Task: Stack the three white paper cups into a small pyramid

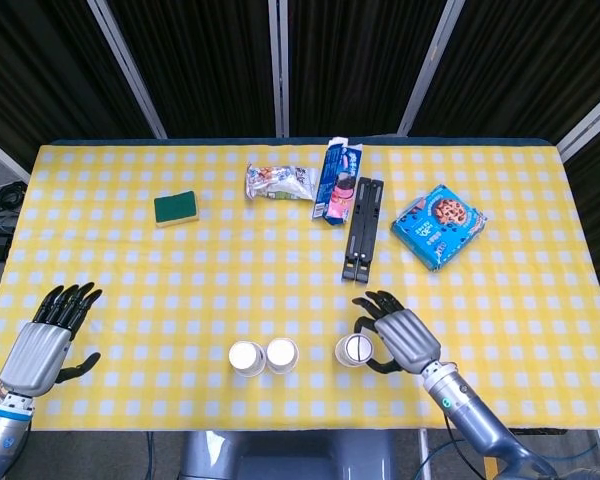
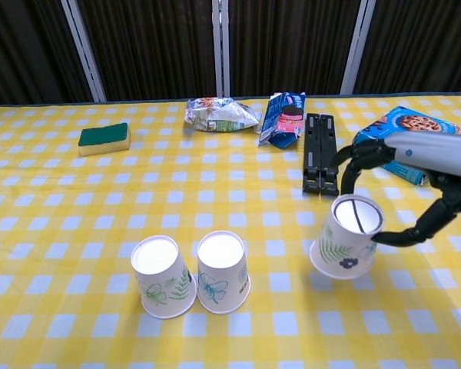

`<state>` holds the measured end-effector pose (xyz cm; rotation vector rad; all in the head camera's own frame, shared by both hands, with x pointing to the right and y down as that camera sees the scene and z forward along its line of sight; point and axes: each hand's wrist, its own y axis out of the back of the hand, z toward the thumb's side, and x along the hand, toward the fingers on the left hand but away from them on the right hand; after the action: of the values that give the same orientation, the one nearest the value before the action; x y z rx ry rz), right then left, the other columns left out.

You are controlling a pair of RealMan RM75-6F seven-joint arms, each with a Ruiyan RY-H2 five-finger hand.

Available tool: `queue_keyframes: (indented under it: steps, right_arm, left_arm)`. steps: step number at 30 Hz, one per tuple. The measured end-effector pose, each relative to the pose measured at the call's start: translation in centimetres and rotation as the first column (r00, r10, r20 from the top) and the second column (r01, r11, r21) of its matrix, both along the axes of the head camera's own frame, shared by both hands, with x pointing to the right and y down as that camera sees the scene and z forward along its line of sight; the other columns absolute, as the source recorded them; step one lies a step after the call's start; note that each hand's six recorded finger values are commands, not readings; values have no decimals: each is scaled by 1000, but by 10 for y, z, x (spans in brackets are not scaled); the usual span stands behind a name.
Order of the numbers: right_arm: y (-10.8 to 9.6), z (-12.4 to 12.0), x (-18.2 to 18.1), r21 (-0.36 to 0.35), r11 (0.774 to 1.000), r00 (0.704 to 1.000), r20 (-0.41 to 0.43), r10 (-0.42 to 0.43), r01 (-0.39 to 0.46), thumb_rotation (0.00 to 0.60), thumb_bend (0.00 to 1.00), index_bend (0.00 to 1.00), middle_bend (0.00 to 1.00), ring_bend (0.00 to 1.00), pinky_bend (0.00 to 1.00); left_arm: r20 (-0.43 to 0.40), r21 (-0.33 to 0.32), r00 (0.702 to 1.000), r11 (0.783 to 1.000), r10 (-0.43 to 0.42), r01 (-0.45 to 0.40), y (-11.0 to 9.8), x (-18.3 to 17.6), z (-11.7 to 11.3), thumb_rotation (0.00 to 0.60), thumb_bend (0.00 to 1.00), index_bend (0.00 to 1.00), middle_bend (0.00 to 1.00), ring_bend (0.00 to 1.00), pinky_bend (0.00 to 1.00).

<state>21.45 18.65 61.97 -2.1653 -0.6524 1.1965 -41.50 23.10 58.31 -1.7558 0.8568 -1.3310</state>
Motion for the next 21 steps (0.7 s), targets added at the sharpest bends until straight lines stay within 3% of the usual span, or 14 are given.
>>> queue_keyframes:
  steps: [9,21]
  right_arm:
    - [-25,-22,-12,53,999,1000,13,8,-8,600,219,559,131,0,77]
    - [-32,-48,-48,53,998,995,93,-22,17,600,218,569,136,0,82]
  left_arm:
    - [3,-5,1000,1000,-1,1,0,-1,1,600,244,0,0,0,0]
    - [12,-6,1000,1000,2,-2,0,-1,1,600,245,0,0,0,0]
